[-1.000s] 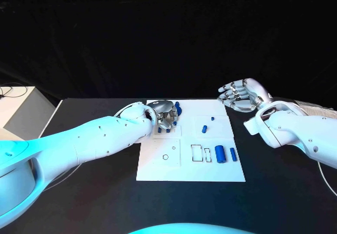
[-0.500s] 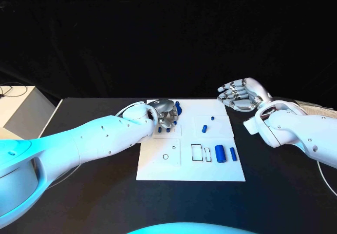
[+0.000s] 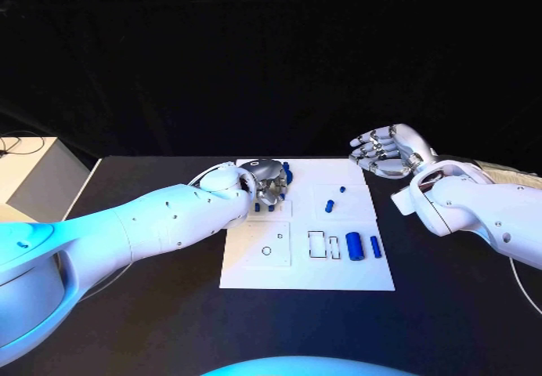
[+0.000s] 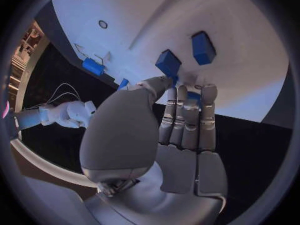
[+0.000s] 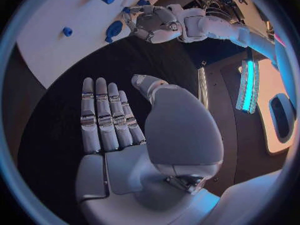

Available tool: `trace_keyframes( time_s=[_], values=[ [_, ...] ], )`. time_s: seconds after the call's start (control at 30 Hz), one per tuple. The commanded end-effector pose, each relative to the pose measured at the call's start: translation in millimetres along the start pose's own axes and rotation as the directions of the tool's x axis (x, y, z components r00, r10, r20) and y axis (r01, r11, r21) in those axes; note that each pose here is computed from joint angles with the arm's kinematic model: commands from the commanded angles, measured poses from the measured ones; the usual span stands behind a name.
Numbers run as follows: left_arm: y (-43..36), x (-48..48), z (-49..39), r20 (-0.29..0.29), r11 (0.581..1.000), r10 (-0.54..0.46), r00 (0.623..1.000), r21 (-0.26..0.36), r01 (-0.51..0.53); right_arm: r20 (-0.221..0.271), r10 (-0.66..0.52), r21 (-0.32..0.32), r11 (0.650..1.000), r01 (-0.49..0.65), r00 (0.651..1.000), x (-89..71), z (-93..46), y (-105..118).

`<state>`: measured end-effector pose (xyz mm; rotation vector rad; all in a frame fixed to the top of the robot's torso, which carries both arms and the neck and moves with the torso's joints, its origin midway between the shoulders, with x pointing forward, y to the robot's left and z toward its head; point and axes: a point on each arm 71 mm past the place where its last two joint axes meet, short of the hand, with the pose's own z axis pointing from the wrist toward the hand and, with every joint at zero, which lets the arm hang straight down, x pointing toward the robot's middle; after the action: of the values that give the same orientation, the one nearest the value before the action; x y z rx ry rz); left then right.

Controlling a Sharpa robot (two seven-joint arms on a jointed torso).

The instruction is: Assemble the parts on the task board

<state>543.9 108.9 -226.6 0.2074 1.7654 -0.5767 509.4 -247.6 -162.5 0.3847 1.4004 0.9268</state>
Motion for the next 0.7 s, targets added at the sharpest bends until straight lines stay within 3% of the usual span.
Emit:
trace_keyframes(
  time_s=[0.03, 0.7],
  values=[
    [-3.1, 1.7, 1.9, -0.020, 1.000, 0.009, 1.000, 0.007, -0.009, -0.014, 0.002, -0.016, 1.000, -0.002, 1.000, 1.6, 0.1, 1.7],
    [-4.5, 6.3, 7.0, -0.050, 1.000, 0.005, 0.999, -0.002, -0.005, -0.017, 0.004, -0.017, 1.000, -0.004, 1.000, 2.6, 0.4, 2.5]
  ],
)
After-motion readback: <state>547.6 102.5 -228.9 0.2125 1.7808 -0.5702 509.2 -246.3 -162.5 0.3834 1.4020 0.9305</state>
